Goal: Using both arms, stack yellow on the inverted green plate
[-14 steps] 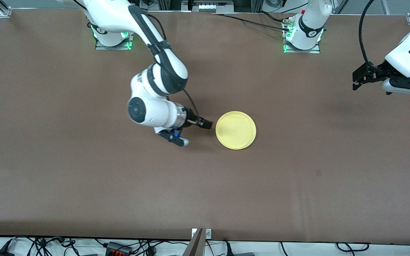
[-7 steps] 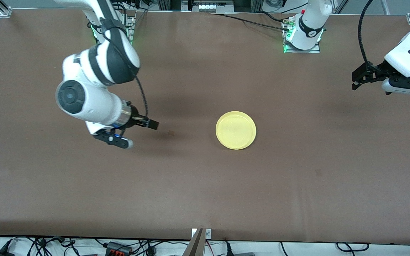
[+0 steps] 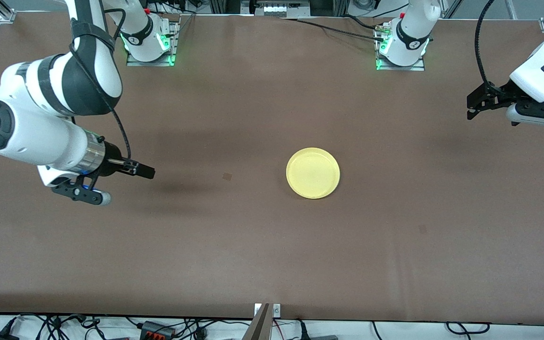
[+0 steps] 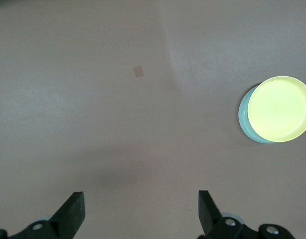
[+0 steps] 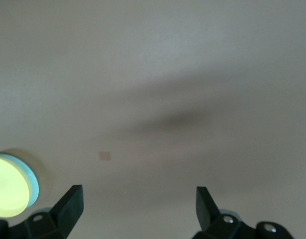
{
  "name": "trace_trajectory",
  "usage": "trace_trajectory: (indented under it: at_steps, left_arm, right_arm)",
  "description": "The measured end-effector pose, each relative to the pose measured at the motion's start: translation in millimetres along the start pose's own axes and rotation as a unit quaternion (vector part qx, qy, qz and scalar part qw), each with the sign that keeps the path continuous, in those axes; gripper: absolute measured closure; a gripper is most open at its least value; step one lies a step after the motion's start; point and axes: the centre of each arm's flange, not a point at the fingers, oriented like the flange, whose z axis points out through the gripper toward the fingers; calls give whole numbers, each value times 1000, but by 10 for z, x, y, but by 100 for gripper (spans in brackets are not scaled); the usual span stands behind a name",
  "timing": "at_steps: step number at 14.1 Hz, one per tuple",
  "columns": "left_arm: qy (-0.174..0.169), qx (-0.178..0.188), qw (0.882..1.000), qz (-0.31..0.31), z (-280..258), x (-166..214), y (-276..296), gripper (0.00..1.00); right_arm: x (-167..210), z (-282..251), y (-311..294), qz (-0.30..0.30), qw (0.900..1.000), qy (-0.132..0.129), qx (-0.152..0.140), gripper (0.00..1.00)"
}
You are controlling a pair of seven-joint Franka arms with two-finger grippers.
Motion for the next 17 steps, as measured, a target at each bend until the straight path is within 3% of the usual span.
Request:
trace_trajectory:
  at_steps: [5, 10, 17]
  left_arm:
    - [0, 0, 1000, 1, -1, 1, 15, 0]
    - [0, -2, 1000, 0, -1, 1, 11, 0]
    - [0, -12, 1000, -3, 2, -1, 2, 0]
  right_arm:
    - [95, -342, 334, -45, 998, 34, -37, 0]
    - [145, -962, 1068, -86, 994, 66, -26, 0]
    - [18, -1366, 1733, -125, 987, 86, -44, 0]
